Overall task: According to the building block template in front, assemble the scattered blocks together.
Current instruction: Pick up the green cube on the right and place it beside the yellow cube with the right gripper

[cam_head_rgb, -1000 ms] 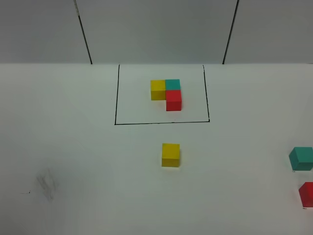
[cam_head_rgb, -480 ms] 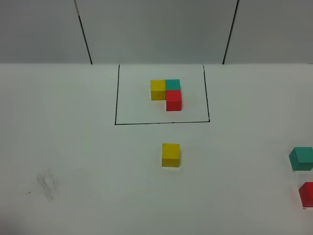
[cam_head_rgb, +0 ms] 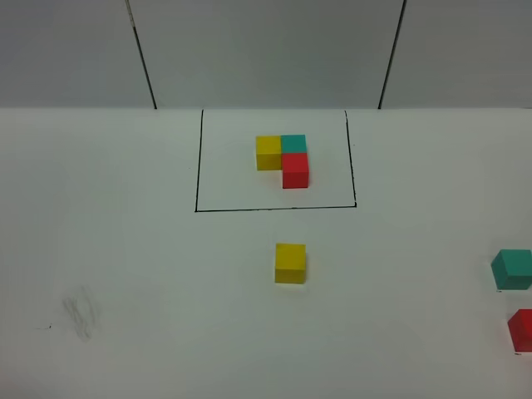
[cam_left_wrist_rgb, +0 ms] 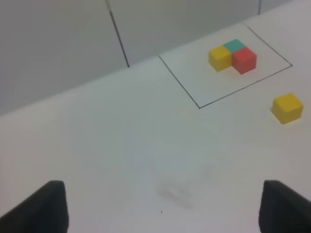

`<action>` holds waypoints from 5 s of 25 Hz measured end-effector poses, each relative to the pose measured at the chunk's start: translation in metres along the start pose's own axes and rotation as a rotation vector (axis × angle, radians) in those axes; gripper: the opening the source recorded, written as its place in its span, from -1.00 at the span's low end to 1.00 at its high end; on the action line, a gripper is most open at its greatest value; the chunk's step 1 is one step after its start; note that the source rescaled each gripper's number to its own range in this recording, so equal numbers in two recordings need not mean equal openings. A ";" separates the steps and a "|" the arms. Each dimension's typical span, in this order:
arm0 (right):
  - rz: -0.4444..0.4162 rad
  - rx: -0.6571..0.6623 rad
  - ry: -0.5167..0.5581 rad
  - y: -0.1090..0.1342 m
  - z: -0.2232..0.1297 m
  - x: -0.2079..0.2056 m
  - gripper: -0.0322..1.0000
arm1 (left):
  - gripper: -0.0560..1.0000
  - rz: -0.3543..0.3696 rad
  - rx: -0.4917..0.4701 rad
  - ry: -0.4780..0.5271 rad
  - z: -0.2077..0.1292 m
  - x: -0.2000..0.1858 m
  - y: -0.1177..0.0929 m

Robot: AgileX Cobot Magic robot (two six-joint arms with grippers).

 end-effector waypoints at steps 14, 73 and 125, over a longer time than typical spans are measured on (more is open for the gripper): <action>0.000 0.000 0.000 0.000 0.000 0.000 0.00 | 0.73 0.079 -0.259 0.068 -0.080 0.025 -0.036; -0.035 -0.004 0.283 0.009 0.089 0.071 0.00 | 0.73 0.135 -0.352 0.150 -0.111 0.069 -0.049; -0.188 0.050 0.977 -0.013 0.003 0.342 0.45 | 0.73 0.135 -0.354 0.151 -0.111 0.069 -0.049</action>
Point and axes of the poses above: a point on each arm's last joint axis where the gripper is mounted, x pointing out along that axis toward the gripper, y along the wrist's bending axis when the last joint is at zero, z = x × y, the point moved 6 cm from there along x, pointing out along that axis toward the gripper, and after that the axes turned 12 degrees about x, right-handed, at the moved point
